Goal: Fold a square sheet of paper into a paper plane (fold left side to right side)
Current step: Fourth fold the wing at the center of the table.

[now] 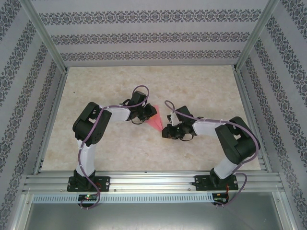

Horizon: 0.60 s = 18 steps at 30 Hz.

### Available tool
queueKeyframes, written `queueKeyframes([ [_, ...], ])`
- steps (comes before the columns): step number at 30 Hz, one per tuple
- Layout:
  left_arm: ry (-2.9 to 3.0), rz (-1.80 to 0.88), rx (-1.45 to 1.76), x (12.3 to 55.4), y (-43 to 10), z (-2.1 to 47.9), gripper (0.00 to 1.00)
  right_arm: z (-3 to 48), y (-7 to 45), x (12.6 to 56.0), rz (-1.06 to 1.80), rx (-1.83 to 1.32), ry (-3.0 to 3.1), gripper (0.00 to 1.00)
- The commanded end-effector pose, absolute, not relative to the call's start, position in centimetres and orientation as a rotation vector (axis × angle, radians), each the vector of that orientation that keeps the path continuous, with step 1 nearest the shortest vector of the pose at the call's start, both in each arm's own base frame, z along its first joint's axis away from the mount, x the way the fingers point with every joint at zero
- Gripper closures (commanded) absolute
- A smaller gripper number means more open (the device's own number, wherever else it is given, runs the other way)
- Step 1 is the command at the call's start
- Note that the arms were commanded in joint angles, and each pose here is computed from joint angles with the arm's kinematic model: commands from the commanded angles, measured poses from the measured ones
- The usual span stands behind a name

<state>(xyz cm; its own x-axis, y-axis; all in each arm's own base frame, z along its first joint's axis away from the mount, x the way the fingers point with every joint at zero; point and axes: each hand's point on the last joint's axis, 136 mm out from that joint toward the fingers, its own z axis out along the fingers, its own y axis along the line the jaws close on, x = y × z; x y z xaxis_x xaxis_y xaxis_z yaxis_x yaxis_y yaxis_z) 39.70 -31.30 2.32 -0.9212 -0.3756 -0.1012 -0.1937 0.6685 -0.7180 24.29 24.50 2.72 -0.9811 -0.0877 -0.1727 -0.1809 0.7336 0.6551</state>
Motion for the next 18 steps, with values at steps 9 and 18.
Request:
queueKeyframes([
  [9, 2.761, -0.886, -0.521, 38.2, -28.7, -2.7, 0.8, 7.7, 27.1, 29.1, 1.153, -0.265, 2.645, 0.81],
  [18, 2.76, -0.89, -0.522, 38.2, -28.7, -2.7, 0.8, 2.4, 26.5, 29.3, 1.061, -0.224, 2.783, 0.82],
])
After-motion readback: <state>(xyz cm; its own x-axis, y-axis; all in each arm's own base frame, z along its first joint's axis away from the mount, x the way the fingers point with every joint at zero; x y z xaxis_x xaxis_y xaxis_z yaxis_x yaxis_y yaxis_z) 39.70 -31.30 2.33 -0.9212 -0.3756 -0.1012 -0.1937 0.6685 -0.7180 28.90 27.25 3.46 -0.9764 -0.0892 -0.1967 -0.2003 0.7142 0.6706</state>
